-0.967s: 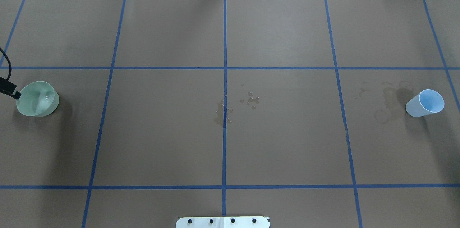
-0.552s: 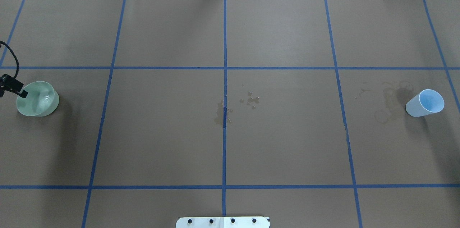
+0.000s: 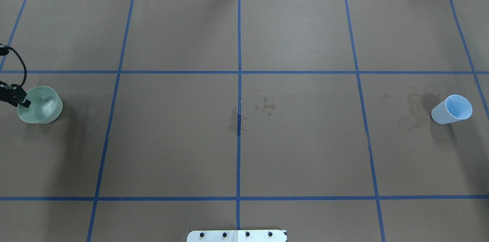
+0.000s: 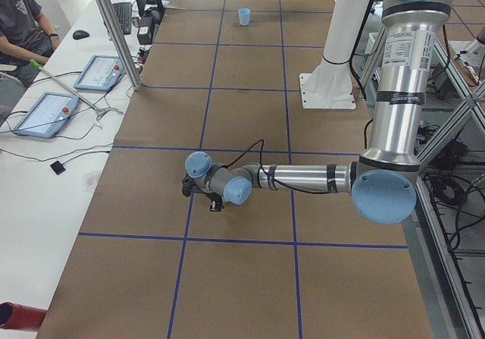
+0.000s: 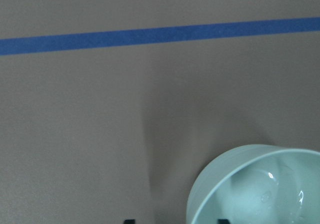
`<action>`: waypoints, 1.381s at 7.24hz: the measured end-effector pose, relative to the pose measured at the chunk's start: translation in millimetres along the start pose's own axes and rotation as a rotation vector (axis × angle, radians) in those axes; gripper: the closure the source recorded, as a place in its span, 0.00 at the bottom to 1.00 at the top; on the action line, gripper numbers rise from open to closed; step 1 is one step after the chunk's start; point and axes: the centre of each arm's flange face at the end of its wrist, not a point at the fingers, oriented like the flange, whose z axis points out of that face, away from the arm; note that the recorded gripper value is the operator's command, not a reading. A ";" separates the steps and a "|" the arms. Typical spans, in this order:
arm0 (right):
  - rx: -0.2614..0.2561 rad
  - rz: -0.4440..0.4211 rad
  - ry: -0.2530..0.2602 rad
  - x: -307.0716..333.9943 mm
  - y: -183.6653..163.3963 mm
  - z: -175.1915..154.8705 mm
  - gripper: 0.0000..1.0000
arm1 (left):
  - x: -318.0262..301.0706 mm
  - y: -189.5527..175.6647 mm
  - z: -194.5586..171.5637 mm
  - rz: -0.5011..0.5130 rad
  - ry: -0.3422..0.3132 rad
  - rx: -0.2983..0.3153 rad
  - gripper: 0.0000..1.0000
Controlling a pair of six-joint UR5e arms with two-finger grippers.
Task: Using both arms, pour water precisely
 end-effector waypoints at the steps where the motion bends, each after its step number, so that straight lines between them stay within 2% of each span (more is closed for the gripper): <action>1: 0.001 -0.001 0.000 -0.6 -0.2 -0.5 0.00 | 5.1 -0.4 -2.1 0.008 0.006 0.004 1.00; 3: 0.003 -0.004 -0.003 -1.8 -0.7 -1.3 0.00 | 54.4 -7.6 -29.7 -0.039 0.095 0.020 1.00; 4: 0.004 -0.003 -0.010 -2.6 -0.8 -1.3 0.00 | 103.9 -15.9 -51.2 -0.082 0.148 0.035 1.00; 6: 0.006 -0.003 -0.017 -3.4 -1.5 -1.3 0.00 | 246.6 -29.4 -63.6 -0.142 0.233 0.013 1.00; 8: 0.005 -0.005 -0.018 -3.5 -2.2 -1.0 0.00 | 419.8 -37.7 -35.2 -0.192 0.265 -0.001 1.00; 10: 0.005 -0.005 -0.018 -3.5 -2.3 -0.8 0.00 | 504.0 -47.7 0.5 -0.209 0.249 0.002 1.00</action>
